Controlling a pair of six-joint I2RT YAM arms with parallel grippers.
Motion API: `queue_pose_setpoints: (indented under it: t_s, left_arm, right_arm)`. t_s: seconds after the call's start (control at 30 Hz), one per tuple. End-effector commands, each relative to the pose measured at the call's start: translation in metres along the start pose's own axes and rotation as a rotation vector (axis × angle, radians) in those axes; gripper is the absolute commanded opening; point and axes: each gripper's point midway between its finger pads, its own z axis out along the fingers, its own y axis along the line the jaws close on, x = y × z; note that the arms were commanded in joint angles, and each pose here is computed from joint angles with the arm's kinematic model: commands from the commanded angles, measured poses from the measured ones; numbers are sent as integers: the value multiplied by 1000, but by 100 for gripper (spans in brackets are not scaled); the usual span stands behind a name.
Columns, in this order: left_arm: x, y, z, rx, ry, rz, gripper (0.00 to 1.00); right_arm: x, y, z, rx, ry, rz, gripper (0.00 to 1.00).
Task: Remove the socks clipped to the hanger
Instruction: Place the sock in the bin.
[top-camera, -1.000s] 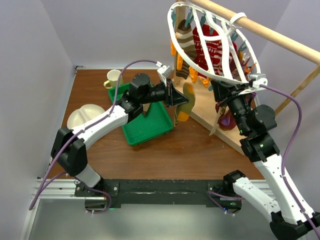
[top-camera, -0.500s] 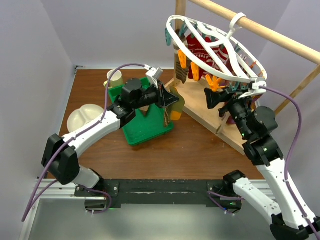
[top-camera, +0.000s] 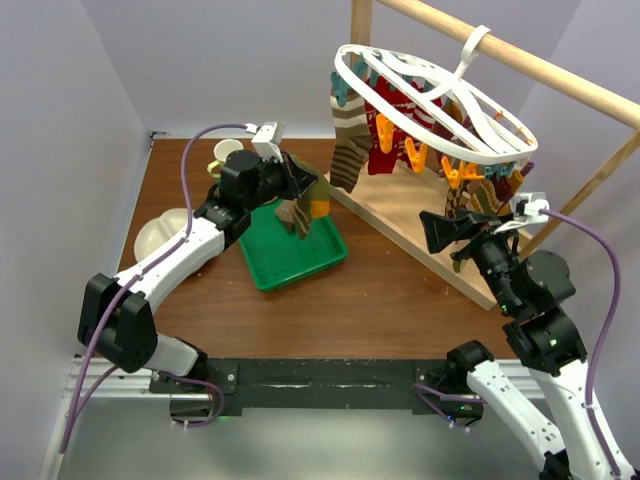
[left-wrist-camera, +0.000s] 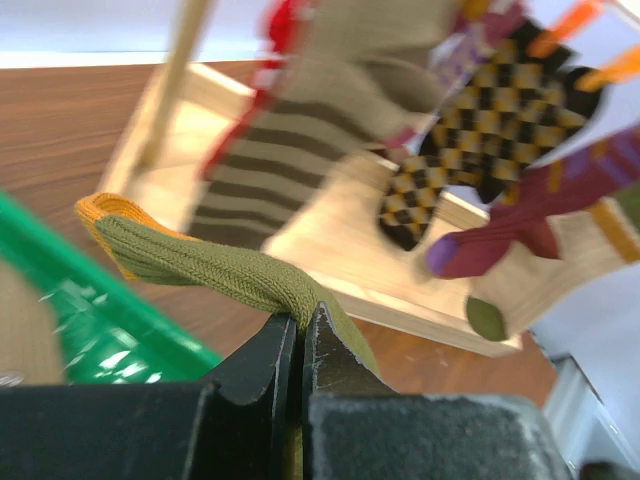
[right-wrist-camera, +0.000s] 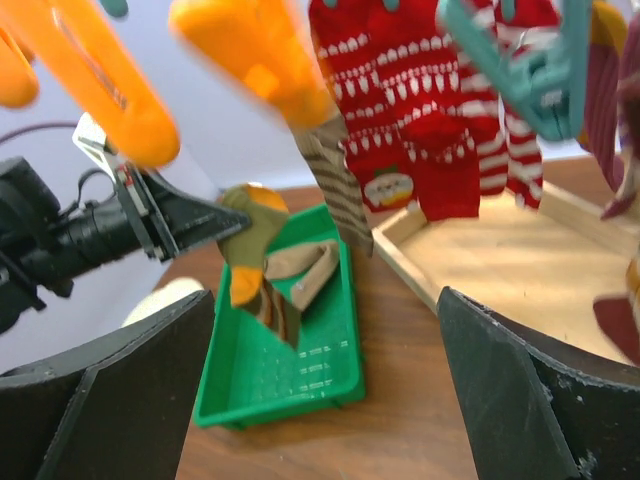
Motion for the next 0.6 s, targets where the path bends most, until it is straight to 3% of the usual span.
queue_pose_setpoints:
  t_s: [0.0,0.23,0.27,0.3,0.37,0.4,0.47,0.57]
  left_arm:
    - [-7,35,-4,-115,-50,19,0]
    - [22,100,6,-231,-9,-43,0]
    - [28,105,7,-234,5,-54,6]
    - [33,109,8,-242,17,-62,26]
    - [33,111,4,-263,5,-82,52]
    - [32,109,-2,-269,-7,-84,76]
    - [28,113,-11,-310,-25,-86,96]
    - [20,113,-27,-363,-39,-82,100]
  right_arm:
    - [27,-6,0,11,105,-2,98]
    - [44,-17,2,55,147,3,98]
    - [49,-19,3,62,159,1,99]
    - [53,-26,5,99,160,-4,98]
    - [55,-29,7,110,158,-8,98]
    - [53,-31,7,132,157,-10,99]
    - [52,-35,3,158,167,-10,99]
    - [57,-46,-3,215,165,9,98]
